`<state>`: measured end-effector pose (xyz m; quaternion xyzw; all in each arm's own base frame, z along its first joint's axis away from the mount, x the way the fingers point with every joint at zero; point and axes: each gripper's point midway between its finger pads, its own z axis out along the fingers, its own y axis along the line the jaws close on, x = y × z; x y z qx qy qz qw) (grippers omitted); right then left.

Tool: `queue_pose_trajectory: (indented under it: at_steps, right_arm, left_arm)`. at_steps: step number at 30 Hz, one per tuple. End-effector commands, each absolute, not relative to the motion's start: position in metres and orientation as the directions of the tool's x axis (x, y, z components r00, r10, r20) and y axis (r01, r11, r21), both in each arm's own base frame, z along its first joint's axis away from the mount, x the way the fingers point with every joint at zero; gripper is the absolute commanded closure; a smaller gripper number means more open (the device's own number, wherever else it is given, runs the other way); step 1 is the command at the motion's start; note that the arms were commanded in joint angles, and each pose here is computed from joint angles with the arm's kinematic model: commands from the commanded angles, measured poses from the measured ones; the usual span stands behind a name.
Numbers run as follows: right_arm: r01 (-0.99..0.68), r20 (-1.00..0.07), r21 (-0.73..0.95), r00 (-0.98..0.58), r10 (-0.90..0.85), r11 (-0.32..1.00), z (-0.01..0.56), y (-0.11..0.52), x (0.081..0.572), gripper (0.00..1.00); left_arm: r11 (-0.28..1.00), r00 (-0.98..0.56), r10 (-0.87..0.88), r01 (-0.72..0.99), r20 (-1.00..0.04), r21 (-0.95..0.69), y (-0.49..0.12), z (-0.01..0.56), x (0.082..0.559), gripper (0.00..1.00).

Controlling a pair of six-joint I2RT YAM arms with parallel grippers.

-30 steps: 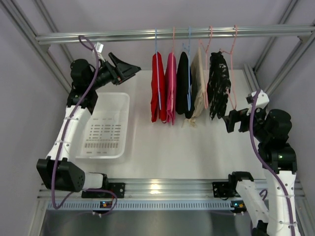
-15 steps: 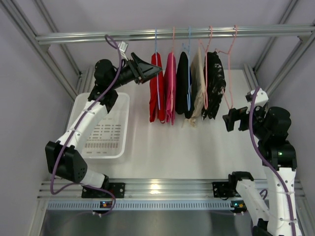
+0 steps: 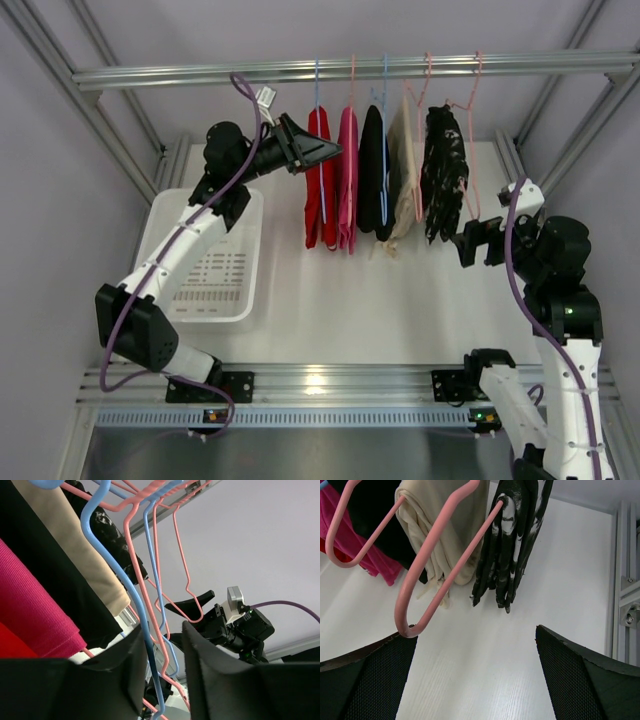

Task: Remove the trousers from the hanger

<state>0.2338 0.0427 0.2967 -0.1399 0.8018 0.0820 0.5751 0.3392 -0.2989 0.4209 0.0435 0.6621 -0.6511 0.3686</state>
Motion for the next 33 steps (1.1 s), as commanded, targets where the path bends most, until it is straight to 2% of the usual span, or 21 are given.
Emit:
queue_pose_trajectory:
  at_steps: [1, 2, 3, 5, 6, 14, 18, 22, 25, 28, 33]
  right_arm:
    - [-0.307, -0.956, -0.055, -0.257, -0.138, 0.95, 0.317, 0.039, 0.231, 0.0]
    - [-0.306, -0.957, -0.054, -0.256, -0.137, 0.95, 0.318, 0.039, 0.232, 0.01]
    - [-0.305, -0.957, -0.056, -0.254, -0.138, 0.951, 0.319, 0.039, 0.232, 0.01]
    - [-0.317, -0.957, -0.057, -0.254, -0.143, 0.947, 0.319, 0.04, 0.231, 0.01]
    - [-0.328, -0.958, -0.057, -0.249, -0.144, 0.943, 0.321, 0.042, 0.23, 0.01]
    - [-0.346, -0.965, -0.045, -0.226, -0.13, 0.937, 0.329, 0.047, 0.228, 0.0]
    - [-0.388, -0.978, -0.039, -0.174, -0.114, 0.921, 0.347, 0.057, 0.222, 0.0]
    - [-0.397, -0.982, -0.021, -0.163, -0.093, 0.918, 0.361, 0.06, 0.222, 0.0]
    - [-0.437, -0.993, -0.012, -0.097, -0.061, 0.899, 0.379, 0.07, 0.216, 0.01]
    - [-0.488, -0.998, 0.008, -0.052, -0.019, 0.873, 0.399, 0.082, 0.211, 0.0]
    - [-0.587, -0.99, 0.144, -0.093, 0.11, 0.797, 0.427, 0.105, 0.21, 0.0]
  left_arm:
    - [0.11, -0.675, -0.429, 0.621, -0.6, -0.776, -0.298, 0.452, 0.333, 0.65]
    - [0.102, -0.675, -0.428, 0.625, -0.601, -0.774, -0.299, 0.454, 0.333, 0.69]
    - [0.094, -0.676, -0.423, 0.629, -0.603, -0.772, -0.3, 0.456, 0.332, 0.78]
    - [0.075, -0.681, -0.411, 0.637, -0.606, -0.767, -0.301, 0.462, 0.329, 0.88]
    - [0.066, -0.68, -0.407, 0.644, -0.61, -0.762, -0.302, 0.466, 0.328, 0.99]
    - [0.016, -0.634, -0.395, 0.719, -0.665, -0.695, -0.299, 0.509, 0.312, 1.0]
    - [0.101, -0.525, -0.429, 0.781, -0.735, -0.617, -0.29, 0.533, 0.31, 1.0]
    - [0.173, -0.489, -0.44, 0.777, -0.753, -0.605, -0.282, 0.541, 0.308, 1.0]
    - [0.188, -0.451, -0.449, 0.796, -0.771, -0.575, -0.273, 0.554, 0.294, 1.0]
    - [0.182, -0.485, -0.433, 0.779, -0.76, -0.6, -0.272, 0.547, 0.284, 1.0]
    - [0.177, -0.53, -0.432, 0.743, -0.729, -0.645, -0.265, 0.526, 0.266, 1.0]
